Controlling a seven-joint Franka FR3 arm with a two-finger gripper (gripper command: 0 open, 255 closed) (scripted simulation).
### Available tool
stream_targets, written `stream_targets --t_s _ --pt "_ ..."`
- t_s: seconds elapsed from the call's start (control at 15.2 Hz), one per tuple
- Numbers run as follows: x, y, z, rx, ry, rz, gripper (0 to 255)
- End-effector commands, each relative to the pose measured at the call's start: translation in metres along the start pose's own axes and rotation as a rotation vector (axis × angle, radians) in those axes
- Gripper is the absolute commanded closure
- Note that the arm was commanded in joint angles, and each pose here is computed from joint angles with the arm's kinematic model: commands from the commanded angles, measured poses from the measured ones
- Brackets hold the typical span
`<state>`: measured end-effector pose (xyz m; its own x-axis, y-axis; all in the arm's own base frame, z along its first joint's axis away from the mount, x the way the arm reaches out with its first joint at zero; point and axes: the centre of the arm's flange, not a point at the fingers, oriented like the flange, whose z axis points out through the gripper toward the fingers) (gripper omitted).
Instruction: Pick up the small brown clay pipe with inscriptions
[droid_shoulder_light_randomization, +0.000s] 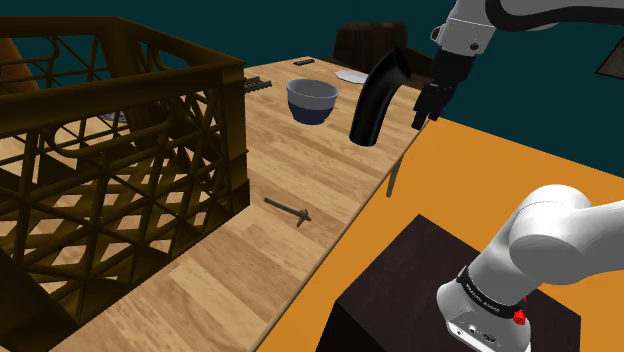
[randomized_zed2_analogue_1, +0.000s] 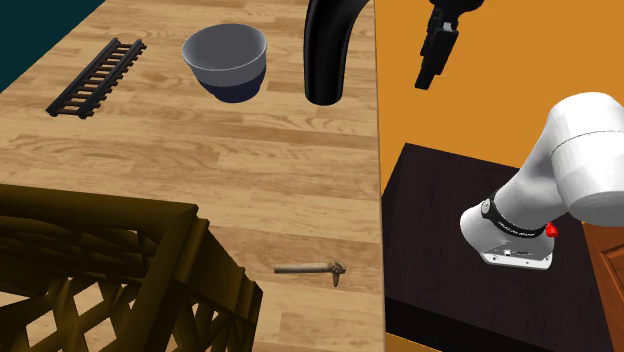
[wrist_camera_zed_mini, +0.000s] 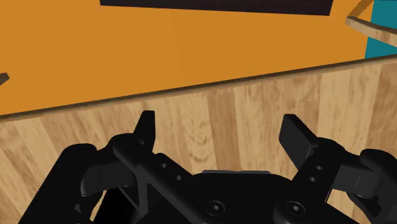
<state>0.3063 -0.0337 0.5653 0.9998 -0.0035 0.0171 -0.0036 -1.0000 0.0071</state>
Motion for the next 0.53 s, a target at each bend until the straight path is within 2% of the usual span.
stream_targets --t_s 0.0,0.46 --pt "0.0 0.0 0.0 0.0 0.0 0.0 0" --pt "0.041 -0.074 0.032 0.032 -0.029 -0.078 0"
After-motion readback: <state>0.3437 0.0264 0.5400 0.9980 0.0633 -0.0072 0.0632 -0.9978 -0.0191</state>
